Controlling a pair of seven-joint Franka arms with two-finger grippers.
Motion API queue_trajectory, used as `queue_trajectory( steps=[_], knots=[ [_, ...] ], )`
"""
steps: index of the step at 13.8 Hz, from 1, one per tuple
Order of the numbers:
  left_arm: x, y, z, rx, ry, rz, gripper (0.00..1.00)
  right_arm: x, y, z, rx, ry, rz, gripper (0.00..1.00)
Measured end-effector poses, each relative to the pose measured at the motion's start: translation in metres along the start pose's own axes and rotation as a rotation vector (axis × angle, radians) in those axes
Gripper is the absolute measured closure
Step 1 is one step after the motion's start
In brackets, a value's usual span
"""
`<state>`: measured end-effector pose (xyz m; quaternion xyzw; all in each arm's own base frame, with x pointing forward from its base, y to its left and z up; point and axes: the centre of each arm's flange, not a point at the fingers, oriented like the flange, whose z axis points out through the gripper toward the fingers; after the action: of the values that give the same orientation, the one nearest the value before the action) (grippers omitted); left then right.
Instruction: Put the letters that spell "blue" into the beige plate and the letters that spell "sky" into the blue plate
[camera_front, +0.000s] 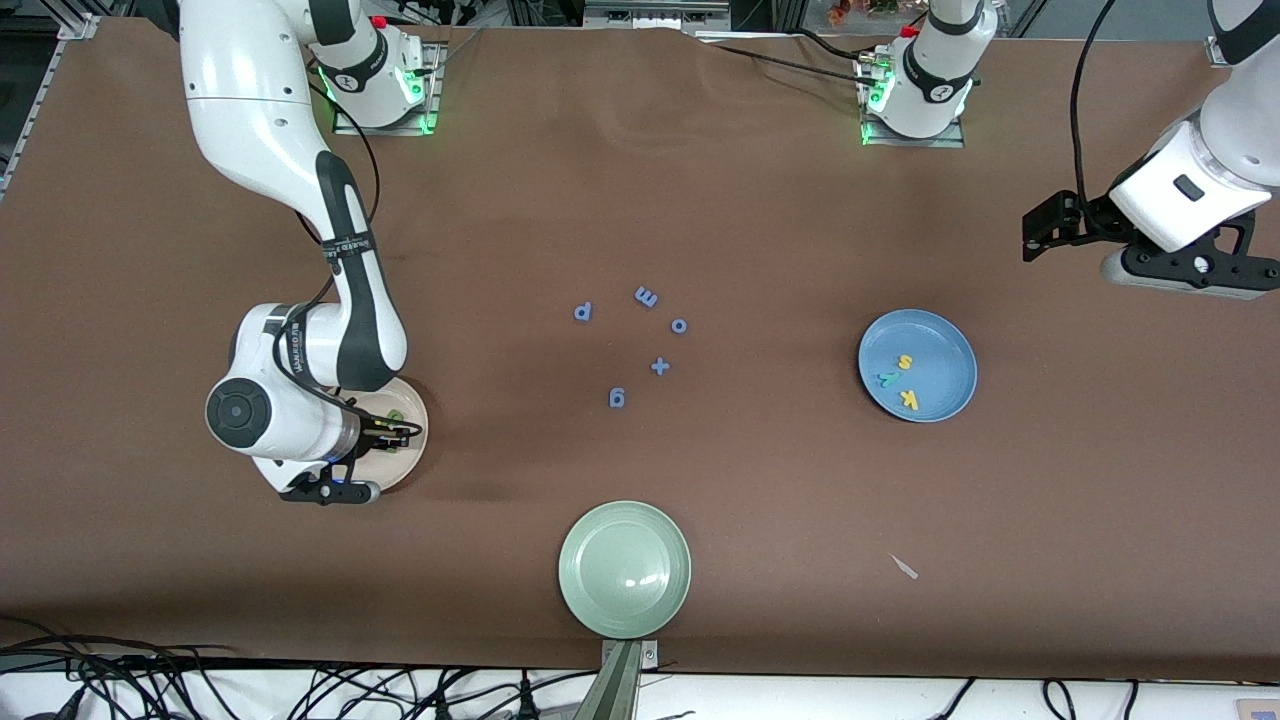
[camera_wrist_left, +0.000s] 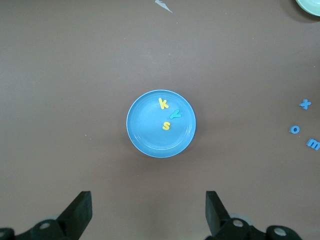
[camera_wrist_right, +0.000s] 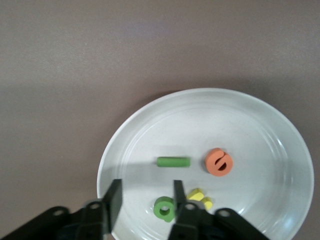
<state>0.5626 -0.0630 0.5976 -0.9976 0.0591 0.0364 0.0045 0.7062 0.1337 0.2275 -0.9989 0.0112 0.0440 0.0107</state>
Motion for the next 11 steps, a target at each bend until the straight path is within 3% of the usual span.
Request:
queue_trajectory(
  steps=[5, 6, 8, 10, 11],
  knots=[
    [0.0, 0.0, -0.003, 0.0, 0.006, 0.002, 0.0, -0.003, -0.021, -0.04, 0.021, -0.008, -0.007, 0.29],
    [0.0, 0.0, -0.003, 0.0, 0.007, 0.001, 0.0, -0.005, -0.025, -0.062, 0.022, -0.011, -0.019, 0.2],
    [0.0, 0.0, -0.003, 0.0, 0.007, 0.001, 0.0, -0.014, -0.024, -0.115, 0.002, -0.017, -0.044, 0.18],
    [0.0, 0.0, -0.003, 0.0, 0.007, 0.001, 0.0, -0.028, -0.017, -0.171, -0.014, -0.011, -0.063, 0.02],
    [0.0, 0.0, -0.003, 0.0, 0.007, 0.002, 0.0, -0.037, -0.012, -0.199, -0.025, -0.002, -0.075, 0.01]
  ],
)
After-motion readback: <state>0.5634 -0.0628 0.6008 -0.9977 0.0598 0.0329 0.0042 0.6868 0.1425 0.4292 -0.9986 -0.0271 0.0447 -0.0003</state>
